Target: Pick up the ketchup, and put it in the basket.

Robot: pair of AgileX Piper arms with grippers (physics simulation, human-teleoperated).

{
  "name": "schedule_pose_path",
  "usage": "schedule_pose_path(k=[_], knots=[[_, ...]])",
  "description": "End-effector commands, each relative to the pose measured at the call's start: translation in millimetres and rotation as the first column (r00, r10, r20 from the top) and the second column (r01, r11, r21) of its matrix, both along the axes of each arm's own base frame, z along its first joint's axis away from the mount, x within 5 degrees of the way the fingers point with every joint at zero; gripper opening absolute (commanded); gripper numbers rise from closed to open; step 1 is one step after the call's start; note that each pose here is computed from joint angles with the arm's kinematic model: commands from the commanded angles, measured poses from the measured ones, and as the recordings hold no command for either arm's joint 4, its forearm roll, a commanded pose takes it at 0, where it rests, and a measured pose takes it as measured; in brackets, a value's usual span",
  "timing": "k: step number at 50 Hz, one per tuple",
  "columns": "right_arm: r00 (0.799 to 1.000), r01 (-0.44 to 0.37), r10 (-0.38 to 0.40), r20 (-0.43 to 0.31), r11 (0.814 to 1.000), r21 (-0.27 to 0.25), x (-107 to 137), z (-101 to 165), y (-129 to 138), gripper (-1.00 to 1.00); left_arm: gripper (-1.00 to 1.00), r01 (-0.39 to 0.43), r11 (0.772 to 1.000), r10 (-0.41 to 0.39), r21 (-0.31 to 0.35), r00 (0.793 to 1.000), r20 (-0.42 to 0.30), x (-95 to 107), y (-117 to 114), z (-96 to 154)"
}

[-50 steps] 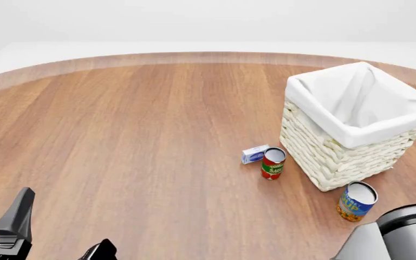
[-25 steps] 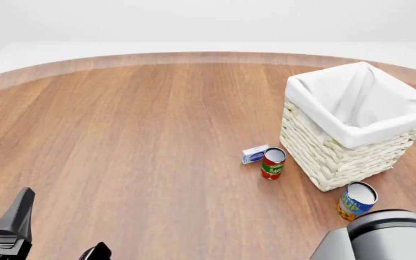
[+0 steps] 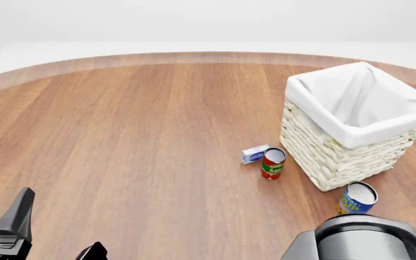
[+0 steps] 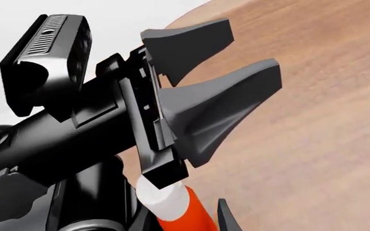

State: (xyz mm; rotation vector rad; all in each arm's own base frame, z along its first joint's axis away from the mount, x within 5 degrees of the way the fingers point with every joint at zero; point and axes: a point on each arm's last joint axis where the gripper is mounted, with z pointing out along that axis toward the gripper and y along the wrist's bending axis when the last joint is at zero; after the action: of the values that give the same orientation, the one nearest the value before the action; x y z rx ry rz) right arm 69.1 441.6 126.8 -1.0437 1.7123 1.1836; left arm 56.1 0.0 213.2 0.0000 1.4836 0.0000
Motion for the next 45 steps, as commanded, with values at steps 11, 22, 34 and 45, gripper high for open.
schedule_pose_path(k=[11, 22, 34, 45], knots=[[1.0, 0.0, 0.0, -0.01, 1.0, -0.004, -0.2, -8.0, 7.0, 1.0, 1.0, 0.0, 1.0, 0.0, 0.0, 1.0, 0.0, 0.0, 0.0, 0.0], [1.0, -0.003, 0.003, -0.011, 1.0, 0.004, -1.9, -6.3, 5.2, -1.0, 1.0, 0.0, 1.0, 0.0, 0.0, 1.0, 0.0, 0.0, 0.0, 0.0], [1.0, 0.005, -0.005, -0.008, 1.0, 0.019, 1.6, -0.4, 3.8, -1.0, 1.0, 0.0, 1.0, 0.0, 0.0, 1.0, 0.0, 0.0, 0.0, 0.0], [1.0, 0.026, -0.026, 0.001, 0.999, 0.043, 10.9, 12.2, -1.5, -1.0, 1.0, 0.0, 1.0, 0.0, 0.0, 1.0, 0.0, 0.0, 0.0, 0.0]])
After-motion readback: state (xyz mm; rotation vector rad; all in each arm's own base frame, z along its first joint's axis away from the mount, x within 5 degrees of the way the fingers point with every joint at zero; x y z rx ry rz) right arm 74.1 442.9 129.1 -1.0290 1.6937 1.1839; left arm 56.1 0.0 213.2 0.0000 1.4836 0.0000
